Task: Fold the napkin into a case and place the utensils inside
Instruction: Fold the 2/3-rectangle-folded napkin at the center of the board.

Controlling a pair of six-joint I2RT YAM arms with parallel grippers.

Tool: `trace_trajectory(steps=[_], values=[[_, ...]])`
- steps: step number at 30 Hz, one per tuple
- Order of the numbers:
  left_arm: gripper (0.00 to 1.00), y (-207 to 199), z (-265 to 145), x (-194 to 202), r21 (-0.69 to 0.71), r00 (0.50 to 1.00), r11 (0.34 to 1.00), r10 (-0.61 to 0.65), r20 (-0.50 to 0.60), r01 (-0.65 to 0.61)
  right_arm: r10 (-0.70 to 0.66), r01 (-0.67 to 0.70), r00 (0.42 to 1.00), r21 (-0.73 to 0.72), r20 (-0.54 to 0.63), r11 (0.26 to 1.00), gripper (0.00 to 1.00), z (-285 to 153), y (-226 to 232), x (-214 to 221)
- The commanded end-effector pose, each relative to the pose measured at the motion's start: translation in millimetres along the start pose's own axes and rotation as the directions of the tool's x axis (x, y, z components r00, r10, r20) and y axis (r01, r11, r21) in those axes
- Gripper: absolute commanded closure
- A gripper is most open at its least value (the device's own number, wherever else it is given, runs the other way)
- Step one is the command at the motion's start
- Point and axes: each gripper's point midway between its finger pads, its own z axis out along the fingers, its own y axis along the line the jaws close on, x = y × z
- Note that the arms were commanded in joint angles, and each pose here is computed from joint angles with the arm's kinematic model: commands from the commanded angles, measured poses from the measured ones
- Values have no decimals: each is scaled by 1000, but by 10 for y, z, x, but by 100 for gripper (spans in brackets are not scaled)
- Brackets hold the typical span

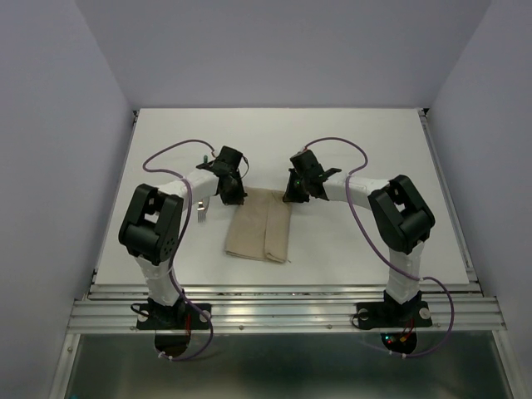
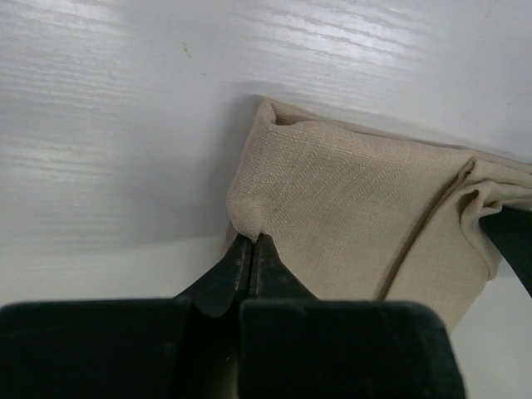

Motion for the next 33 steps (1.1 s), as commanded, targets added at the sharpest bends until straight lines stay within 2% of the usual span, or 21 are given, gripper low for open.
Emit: trace_trajectory(steps=[1, 9, 21, 33], values=[[100, -287, -432, -199, 76, 997, 997, 1, 76, -7, -5, 14, 997, 125, -75, 992, 91, 86, -298, 246], [100, -697, -671, -185, 187, 996, 982, 15, 85, -31, 26, -15, 997, 141, -73, 990, 91, 108, -307, 245], [100, -1248, -531, 72, 245, 995, 965, 91, 32, -97, 47, -37, 996, 134, -72, 990, 91, 88, -279, 244], [100, -1237, -279, 222, 211, 994, 972, 112, -12, -107, 63, -53, 996, 130, -71, 990, 91, 94, -304, 290]])
